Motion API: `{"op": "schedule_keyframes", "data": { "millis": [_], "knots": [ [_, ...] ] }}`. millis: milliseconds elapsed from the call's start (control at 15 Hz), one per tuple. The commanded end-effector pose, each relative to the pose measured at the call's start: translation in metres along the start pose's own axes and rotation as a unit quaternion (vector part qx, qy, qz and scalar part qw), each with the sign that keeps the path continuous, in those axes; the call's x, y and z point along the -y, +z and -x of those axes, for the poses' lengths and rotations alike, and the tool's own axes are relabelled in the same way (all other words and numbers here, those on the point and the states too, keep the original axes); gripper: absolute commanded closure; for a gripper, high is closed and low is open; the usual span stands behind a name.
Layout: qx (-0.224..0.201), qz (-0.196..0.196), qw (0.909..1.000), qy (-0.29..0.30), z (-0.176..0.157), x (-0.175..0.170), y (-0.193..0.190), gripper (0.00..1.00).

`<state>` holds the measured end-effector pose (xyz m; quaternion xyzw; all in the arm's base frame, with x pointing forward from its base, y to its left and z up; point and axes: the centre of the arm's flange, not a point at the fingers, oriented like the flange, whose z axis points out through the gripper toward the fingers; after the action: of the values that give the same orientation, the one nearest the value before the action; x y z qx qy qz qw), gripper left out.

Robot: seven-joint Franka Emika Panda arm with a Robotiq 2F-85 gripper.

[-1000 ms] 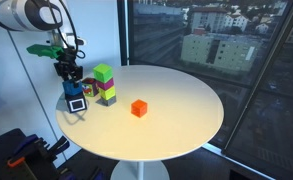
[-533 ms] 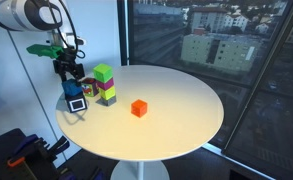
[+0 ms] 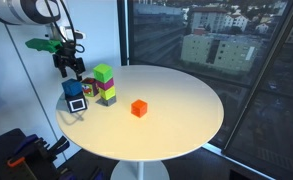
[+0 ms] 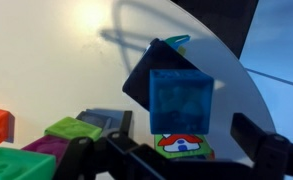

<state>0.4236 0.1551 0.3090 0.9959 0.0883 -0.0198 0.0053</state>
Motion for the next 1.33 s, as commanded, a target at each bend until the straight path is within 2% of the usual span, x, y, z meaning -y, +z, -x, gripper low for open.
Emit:
{"op": "schedule_keyframes", "data": {
  "millis": [0, 600, 933, 1267],
  "knots": [
    [-0.003, -0.003, 0.9999, 0.012, 0.001, -0.009, -0.027, 0.00],
    [0.026, 0.030, 0.9991, 0.013, 0.005, -0.046, -0.071, 0.00],
    [0.054, 0.031, 0.9980, -0.009, 0.018, -0.062, -0.098, 0.00],
    [0.049, 0.039, 0.9980, 0.007, 0.029, -0.084, -0.126, 0.00]
  ]
}}
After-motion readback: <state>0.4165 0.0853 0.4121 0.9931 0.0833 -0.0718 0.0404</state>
